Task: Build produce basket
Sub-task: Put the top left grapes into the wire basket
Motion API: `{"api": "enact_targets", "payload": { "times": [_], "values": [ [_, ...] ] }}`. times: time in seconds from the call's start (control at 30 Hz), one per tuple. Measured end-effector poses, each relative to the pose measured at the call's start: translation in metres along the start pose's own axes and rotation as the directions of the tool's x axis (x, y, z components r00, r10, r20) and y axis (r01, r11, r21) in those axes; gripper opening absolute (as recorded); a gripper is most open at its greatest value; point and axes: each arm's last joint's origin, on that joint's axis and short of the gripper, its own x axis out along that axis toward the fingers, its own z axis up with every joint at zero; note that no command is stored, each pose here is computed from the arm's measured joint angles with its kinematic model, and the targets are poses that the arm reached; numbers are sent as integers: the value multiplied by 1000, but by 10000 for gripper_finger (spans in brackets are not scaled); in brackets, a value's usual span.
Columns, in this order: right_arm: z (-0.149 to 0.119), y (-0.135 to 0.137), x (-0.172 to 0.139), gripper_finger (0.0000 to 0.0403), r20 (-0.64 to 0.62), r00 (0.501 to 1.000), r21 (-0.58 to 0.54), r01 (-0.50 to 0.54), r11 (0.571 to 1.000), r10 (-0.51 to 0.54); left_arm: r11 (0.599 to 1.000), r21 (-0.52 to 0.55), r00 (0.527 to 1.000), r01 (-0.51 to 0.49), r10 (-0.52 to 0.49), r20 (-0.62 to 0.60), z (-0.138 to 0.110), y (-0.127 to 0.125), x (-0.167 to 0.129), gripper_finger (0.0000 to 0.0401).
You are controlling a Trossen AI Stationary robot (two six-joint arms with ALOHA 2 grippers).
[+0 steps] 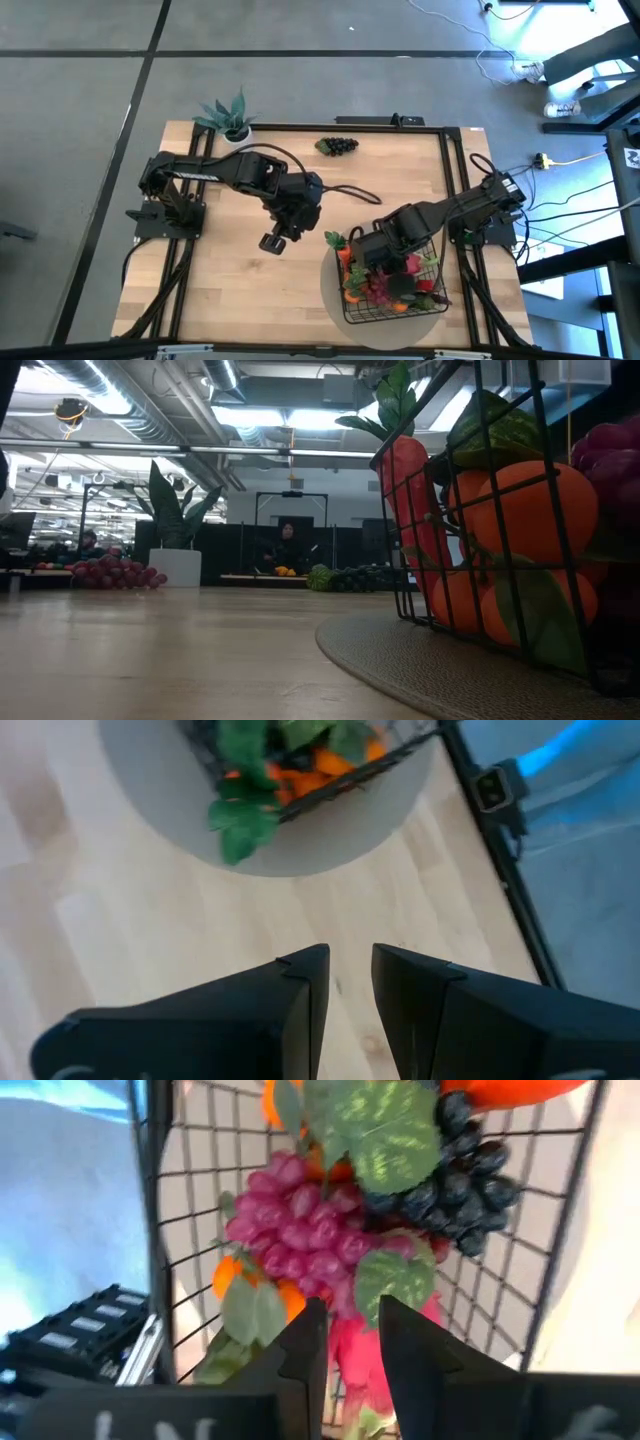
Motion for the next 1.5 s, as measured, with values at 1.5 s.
{"api": "enact_targets", "payload": {
  "times": [1.5],
  "values": [
    [-110, -47, -131, 69, 442, 761, 190, 437, 879, -474, 237, -731, 753, -639, 386, -533, -94, 130, -48, 69]
  ]
}}
